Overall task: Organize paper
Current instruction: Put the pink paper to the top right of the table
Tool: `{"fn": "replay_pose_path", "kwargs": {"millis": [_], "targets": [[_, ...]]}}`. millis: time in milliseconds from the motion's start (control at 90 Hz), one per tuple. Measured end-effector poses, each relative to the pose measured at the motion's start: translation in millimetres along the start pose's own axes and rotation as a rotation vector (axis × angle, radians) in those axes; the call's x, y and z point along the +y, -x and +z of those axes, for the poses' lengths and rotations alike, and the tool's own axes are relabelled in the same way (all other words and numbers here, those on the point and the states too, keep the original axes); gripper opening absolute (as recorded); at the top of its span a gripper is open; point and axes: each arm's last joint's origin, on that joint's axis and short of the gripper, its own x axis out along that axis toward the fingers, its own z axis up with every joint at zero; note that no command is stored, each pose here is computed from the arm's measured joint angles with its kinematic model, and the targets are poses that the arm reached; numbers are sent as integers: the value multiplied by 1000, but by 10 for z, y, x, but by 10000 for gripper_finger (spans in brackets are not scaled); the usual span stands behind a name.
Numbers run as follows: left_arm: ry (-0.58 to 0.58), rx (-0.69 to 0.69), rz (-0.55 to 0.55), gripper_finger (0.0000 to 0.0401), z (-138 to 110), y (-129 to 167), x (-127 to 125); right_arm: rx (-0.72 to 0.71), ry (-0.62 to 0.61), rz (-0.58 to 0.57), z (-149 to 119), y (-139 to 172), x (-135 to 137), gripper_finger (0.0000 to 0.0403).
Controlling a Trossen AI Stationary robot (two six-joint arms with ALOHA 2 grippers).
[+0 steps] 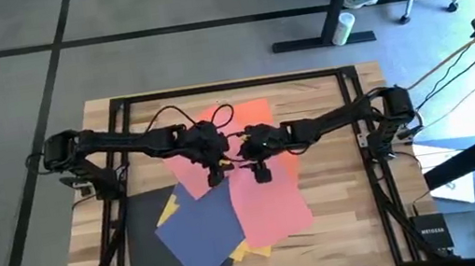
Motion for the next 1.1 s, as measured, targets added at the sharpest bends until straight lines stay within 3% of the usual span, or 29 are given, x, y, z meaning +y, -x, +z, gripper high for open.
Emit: {"fn": "replay_pose_path", "kwargs": {"millis": [333, 800, 1100], "targets": [[-7, 0, -1, 0, -1, -3, -8, 30, 32, -35, -11, 6, -13, 10], [-8, -2, 0, 0, 1, -2, -2, 55, 46, -41, -17, 32, 21, 0], [-23, -8, 12, 0, 6, -2, 4, 147, 77, -97, 2, 255, 174, 0]]}}
